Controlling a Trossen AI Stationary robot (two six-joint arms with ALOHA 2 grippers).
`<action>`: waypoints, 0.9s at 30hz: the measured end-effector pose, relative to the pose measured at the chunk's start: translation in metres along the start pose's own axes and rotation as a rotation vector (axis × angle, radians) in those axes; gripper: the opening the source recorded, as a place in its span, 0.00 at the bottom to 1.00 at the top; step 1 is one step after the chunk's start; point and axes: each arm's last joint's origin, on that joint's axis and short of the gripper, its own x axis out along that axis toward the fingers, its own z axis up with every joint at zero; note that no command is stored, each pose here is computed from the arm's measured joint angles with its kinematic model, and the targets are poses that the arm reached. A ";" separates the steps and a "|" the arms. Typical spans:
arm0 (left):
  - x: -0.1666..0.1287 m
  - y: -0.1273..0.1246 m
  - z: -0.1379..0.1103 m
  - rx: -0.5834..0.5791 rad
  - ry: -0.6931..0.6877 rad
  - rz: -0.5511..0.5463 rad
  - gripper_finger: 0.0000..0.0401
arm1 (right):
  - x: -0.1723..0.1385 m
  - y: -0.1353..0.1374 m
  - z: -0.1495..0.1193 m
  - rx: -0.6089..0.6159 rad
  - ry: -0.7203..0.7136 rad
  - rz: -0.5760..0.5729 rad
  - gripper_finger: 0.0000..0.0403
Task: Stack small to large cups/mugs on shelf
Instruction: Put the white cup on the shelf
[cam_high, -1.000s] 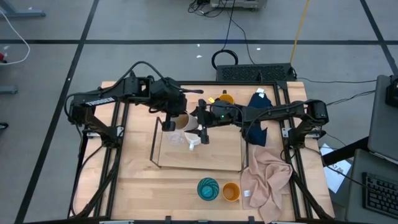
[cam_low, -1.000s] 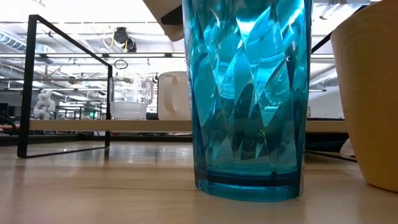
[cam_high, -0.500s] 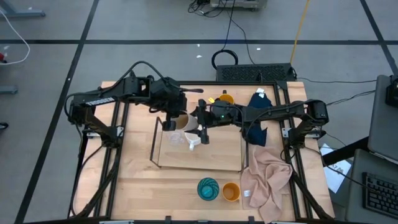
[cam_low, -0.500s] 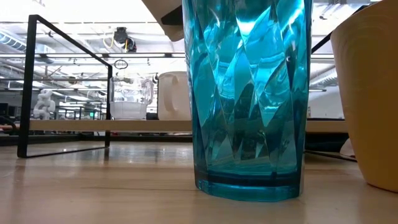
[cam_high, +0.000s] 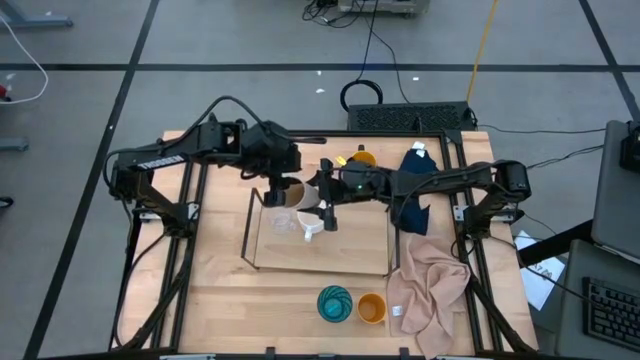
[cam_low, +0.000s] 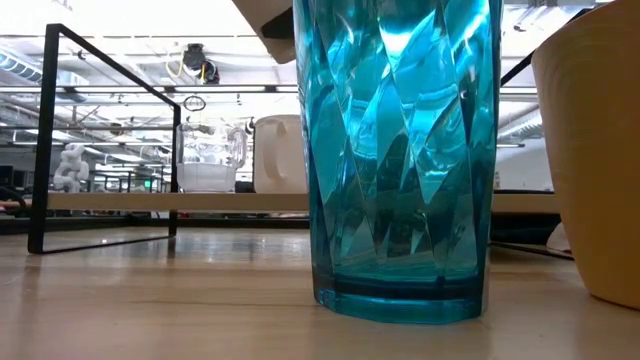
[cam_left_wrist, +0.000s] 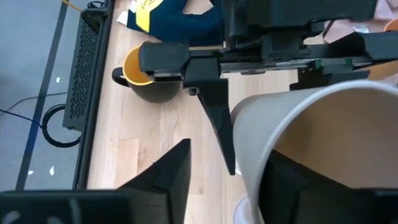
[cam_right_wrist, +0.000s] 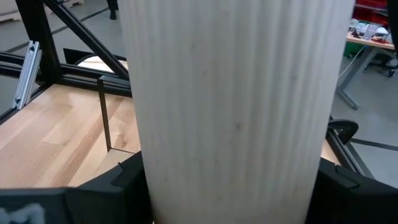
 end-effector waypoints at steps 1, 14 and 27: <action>0.000 0.001 0.000 -0.002 -0.001 0.002 0.40 | -0.001 0.000 0.000 0.000 0.000 0.000 0.65; -0.024 0.011 -0.006 -0.037 -0.060 0.017 0.53 | -0.006 -0.005 0.003 0.008 0.005 -0.015 0.65; -0.075 0.008 -0.024 -0.116 -0.123 0.072 0.53 | -0.007 -0.014 -0.007 0.008 0.081 -0.132 0.65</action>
